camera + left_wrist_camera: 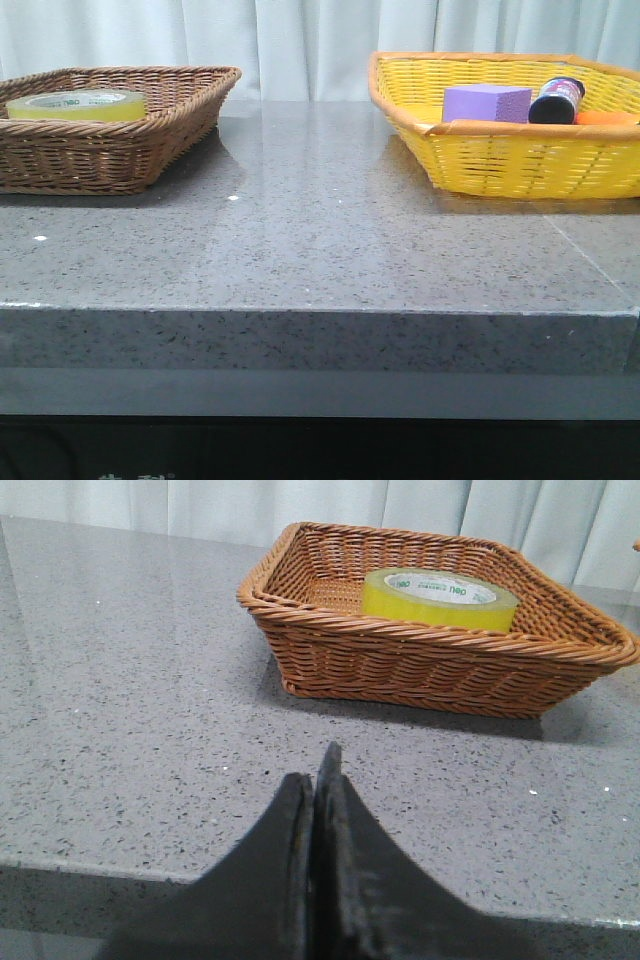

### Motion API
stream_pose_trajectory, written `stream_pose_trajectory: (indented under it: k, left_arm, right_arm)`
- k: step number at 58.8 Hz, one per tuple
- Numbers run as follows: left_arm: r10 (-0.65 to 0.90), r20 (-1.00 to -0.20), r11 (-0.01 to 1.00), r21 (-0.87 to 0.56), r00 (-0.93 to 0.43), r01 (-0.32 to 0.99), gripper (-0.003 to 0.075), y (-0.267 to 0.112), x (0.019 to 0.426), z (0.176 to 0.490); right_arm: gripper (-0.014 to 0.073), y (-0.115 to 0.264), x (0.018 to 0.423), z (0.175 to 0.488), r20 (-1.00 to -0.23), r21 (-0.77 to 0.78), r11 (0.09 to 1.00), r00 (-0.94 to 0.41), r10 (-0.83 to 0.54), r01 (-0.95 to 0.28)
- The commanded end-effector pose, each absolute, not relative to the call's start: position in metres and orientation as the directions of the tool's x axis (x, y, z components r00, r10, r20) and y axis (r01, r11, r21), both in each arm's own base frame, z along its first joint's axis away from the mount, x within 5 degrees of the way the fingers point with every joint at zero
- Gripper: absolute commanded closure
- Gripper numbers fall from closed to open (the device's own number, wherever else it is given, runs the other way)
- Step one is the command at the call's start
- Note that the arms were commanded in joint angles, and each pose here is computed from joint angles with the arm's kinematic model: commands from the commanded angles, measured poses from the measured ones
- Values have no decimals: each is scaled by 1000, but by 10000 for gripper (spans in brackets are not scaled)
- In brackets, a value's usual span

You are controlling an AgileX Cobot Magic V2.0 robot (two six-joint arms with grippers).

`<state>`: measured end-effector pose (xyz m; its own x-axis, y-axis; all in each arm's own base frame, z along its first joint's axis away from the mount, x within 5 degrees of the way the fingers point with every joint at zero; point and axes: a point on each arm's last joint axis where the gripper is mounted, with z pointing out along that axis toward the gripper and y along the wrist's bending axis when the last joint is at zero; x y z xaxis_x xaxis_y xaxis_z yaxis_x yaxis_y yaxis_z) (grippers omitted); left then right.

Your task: Transfer tape with both arms

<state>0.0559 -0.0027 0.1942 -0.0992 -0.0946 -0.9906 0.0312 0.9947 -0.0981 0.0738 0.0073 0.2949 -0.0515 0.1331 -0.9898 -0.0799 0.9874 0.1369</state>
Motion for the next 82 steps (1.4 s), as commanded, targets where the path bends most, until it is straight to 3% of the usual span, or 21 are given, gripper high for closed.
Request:
stream_pose_trajectory:
  k: [1,34,47,63,82]
  left_arm:
    - [-109,-993,993,-110,-35,30,740,-2,57,189]
    - [-109,-993,993,-110,-35,30,740,-2,57,189]
    - [-109,-993,993,-110,-35,30,740,-2,57,189]
    - [-109,-993,993,-110,-35,30,740,-2,57,189]
    - [-109,-993,993,-110,-35,30,740,-2,57,189]
  right_arm:
    - [715,5,73,310,-989,135,988,51,139,-73]
    - [715,5,75,303,-991,116,991,60,120,-67]
    - [715,7,76,272,-998,14,996,61,20,-91]
    - [715,7,61,226,-999,46,993,11,47,-106]
    - [715,7,53,202,-998,57,991,-18,56,-117]
